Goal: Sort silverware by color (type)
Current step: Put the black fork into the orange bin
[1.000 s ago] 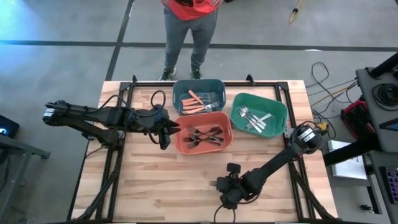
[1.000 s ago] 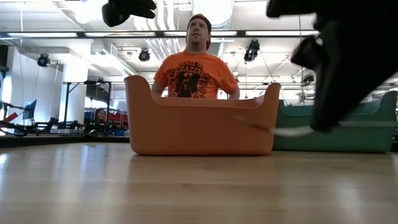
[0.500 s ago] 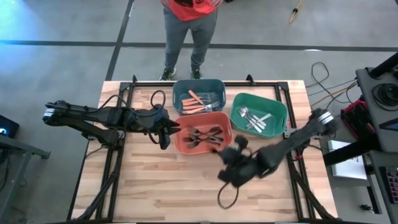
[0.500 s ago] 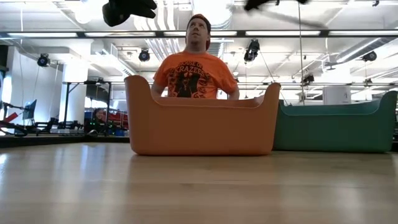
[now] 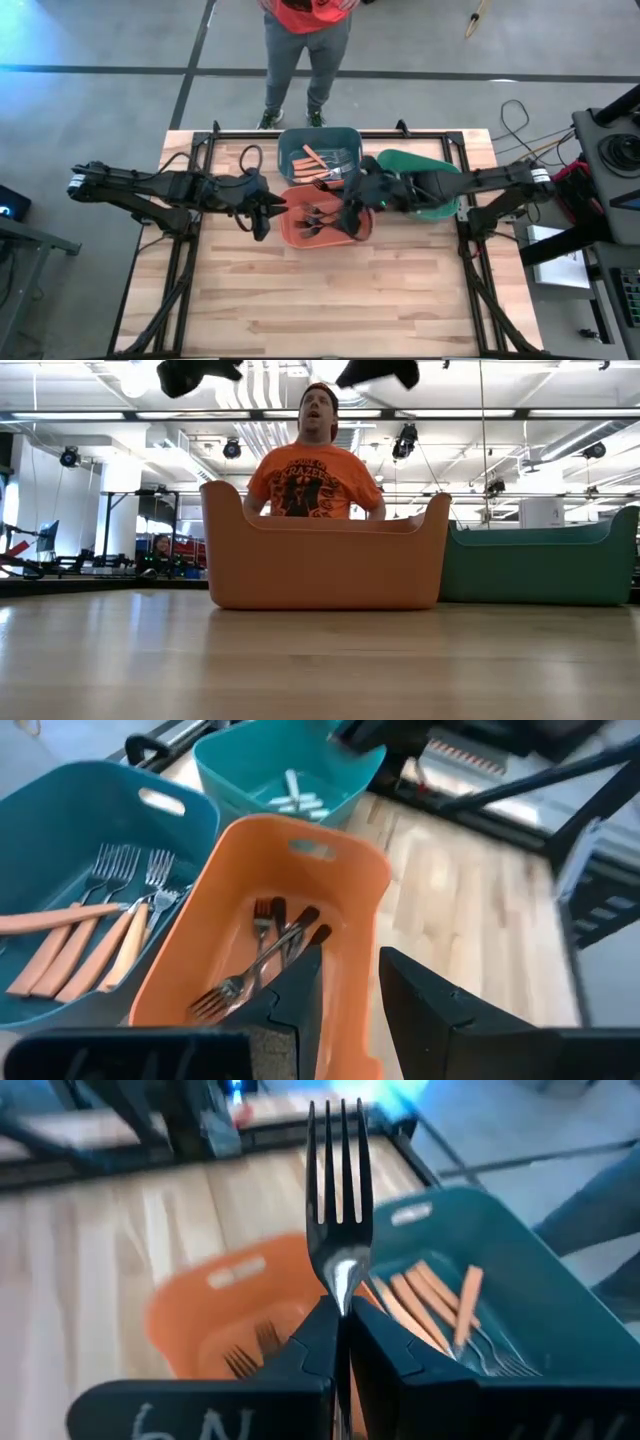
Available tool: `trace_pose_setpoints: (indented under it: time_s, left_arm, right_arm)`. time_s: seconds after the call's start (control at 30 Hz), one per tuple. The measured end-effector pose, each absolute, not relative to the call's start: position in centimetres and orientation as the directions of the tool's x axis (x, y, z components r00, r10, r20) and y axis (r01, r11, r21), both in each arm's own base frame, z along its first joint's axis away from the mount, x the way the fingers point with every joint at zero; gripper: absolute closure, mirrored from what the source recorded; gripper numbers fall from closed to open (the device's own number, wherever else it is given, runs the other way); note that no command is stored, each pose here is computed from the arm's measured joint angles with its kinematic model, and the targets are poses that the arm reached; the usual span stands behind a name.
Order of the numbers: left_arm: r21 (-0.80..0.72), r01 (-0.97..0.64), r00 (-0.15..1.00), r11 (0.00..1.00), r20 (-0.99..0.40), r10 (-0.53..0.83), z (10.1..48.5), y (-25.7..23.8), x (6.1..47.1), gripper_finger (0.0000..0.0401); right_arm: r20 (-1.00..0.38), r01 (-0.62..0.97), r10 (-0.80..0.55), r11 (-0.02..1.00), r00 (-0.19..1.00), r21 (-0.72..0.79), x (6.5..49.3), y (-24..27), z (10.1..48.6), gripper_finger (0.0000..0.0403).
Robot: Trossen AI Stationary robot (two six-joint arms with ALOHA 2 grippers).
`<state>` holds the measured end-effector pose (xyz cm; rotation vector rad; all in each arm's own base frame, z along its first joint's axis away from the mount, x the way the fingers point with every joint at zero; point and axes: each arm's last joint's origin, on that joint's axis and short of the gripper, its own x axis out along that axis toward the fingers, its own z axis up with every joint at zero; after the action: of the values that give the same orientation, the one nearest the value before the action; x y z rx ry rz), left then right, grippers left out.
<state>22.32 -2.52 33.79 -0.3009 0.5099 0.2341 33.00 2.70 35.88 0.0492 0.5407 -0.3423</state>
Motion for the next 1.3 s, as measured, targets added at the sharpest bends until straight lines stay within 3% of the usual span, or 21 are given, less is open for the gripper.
trace_pose_setpoints:
  time_s: [0.2,0.63,0.97,1.3]
  left_arm:
    - [-0.268,-0.291,0.883,0.919,-0.444,0.150,35.4,-2.3,20.3,0.0317]
    - [-0.306,-0.459,0.883,0.834,-0.265,0.389,38.0,-1.0,16.5,0.0317]
    - [-0.315,-0.518,0.854,0.796,-0.253,0.455,38.0,-0.8,16.5,0.0317]
    - [-0.303,-0.533,0.843,0.790,-0.271,0.465,37.7,-0.9,17.2,0.0317]
  right_arm:
    - [-0.622,0.229,-0.230,0.970,0.748,-0.084,34.3,0.1,33.6,0.0392]
    - [-0.791,-0.036,-0.017,0.998,0.611,-0.049,38.9,-1.3,25.7,0.0392]
    - [-0.878,-0.133,-0.008,0.988,0.479,-0.081,40.6,-1.3,20.2,0.0392]
    - [-0.897,-0.130,-0.009,0.989,0.443,-0.074,40.9,-1.5,18.6,0.0391]
